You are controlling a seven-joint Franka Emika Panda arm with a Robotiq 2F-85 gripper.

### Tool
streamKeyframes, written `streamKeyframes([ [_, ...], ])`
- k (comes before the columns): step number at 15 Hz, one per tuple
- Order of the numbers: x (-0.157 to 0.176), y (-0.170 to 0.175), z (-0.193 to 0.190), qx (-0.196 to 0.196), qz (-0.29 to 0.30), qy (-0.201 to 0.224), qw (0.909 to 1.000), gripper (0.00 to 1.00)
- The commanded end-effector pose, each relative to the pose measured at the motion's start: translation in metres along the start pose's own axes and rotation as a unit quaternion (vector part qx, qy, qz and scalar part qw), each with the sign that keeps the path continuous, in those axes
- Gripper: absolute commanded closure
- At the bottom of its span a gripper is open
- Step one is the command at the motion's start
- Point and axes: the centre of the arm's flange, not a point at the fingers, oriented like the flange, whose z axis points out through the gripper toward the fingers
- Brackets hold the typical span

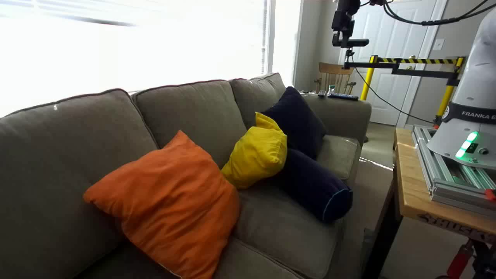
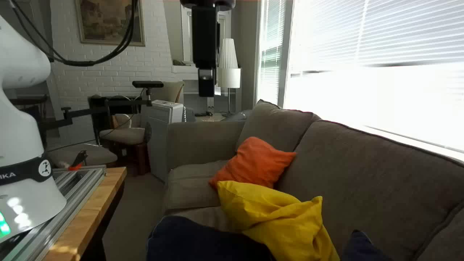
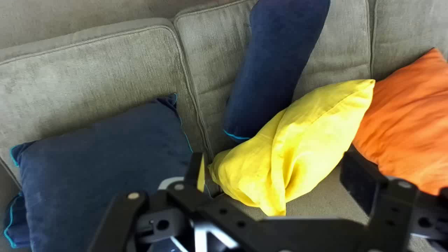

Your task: Put the orange pillow on top of the yellow one

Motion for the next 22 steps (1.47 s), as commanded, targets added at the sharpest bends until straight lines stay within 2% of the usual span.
streamKeyframes([
  [1,0.0,0.0,0.0,0.0,0.0,0.0,1.0,0.0],
  [6,0.0,0.0,0.0,0.0,0.0,0.0,1.0,0.0],
  [7,0.002,-0.003,-0.001,-0.014,-0.017,0.006,0.9997,0.0],
  [8,0.007,-0.013,-0.005,-0.027,-0.063,0.019,0.9974,0.0],
  [9,0.013,-0.023,-0.009,-0.043,-0.084,0.015,0.9954,0.0],
  [12,0.043,-0.071,-0.024,-0.073,-0.154,0.016,0.9853,0.0],
  [15,0.074,-0.121,-0.039,-0.096,-0.226,0.033,0.9688,0.0],
  [17,0.096,-0.149,-0.04,-0.109,-0.276,0.046,0.9538,0.0],
  [19,0.116,-0.173,-0.031,-0.117,-0.325,0.062,0.9362,0.0],
  [22,0.14,-0.205,0.005,-0.124,-0.398,0.087,0.9048,0.0],
])
